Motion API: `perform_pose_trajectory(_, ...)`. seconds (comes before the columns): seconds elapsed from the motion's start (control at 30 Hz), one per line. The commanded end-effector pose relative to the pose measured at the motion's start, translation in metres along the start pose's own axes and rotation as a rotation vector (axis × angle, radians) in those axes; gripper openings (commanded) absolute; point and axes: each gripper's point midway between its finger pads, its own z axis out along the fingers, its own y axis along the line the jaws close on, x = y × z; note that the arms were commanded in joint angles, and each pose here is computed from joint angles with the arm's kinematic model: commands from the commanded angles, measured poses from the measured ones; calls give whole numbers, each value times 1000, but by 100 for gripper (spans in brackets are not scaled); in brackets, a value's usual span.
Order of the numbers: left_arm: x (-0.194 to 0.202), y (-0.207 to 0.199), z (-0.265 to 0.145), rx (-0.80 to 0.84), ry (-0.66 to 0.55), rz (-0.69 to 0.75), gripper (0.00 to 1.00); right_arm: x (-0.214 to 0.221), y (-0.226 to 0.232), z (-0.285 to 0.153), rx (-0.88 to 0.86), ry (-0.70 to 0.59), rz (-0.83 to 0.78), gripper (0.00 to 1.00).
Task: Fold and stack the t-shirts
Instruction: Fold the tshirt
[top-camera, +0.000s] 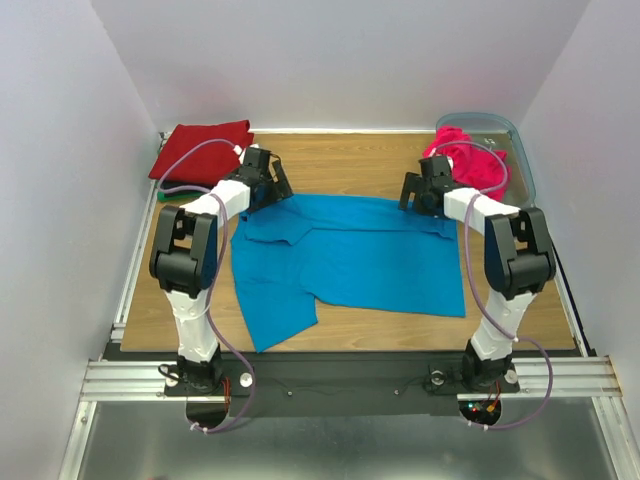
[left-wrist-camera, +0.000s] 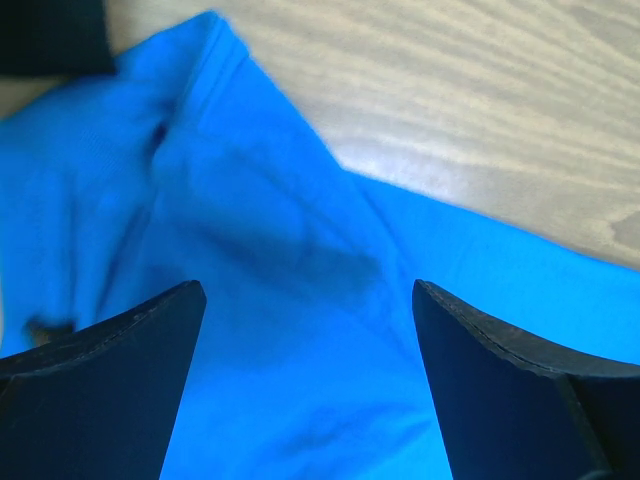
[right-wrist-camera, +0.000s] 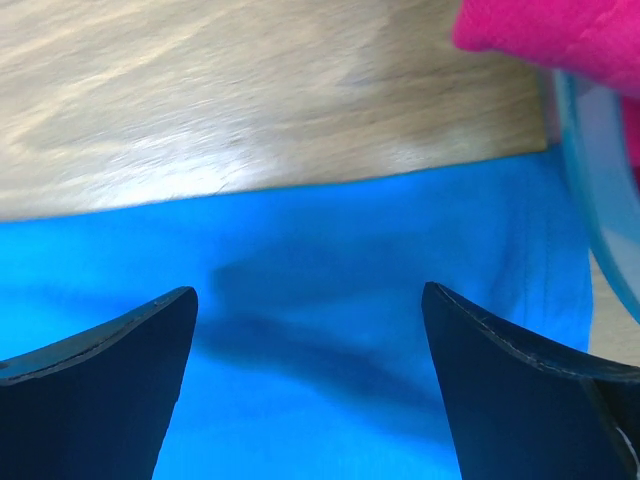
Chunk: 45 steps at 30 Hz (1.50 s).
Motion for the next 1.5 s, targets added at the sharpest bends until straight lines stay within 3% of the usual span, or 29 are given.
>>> perform_pose_trajectory(0.0, -32, -34, -84, -12, -140, 16, 97, -37, 34, -62, -161, -118, -73, 100)
perform_pose_trajectory(0.13, 15, -24, -133, -34, -115, -58, 97, -8, 50, -104, -199, -126, -101, 100)
perform_pose_trajectory(0.27, 108, 7, -170, -58, -19, -117, 97, 19, 38, -144, -245, -147, -17, 100)
perform_pose_trajectory(0.43, 207, 25, -210, -94, 159, -79, 97, 68, 25, -153, -291, -70, 46, 100)
perform_pose_trajectory(0.5, 228, 30, -223, -104, 197, -84, 97, 87, 14, -150, -267, -46, 60, 100)
perform_pose_trajectory(0.67, 299, 69, -252, -230, 352, -111, 97, 95, -1, -159, -243, -78, 129, 100)
perform_pose_trajectory(0.77, 302, 72, -255, -259, 341, -136, 97, 91, -6, -163, -230, -104, 147, 100)
perform_pose_trajectory(0.97, 295, 68, -240, -344, 281, -52, 97, 91, -12, -166, -213, -122, 170, 100)
perform_pose_trajectory(1.17, 271, 64, -220, -371, 197, -59, 97, 90, -20, -169, -192, -145, 174, 100)
perform_pose_trajectory(1.47, 286, 80, -204, -339, 264, -94, 86, 88, -27, -173, -163, -159, 179, 100)
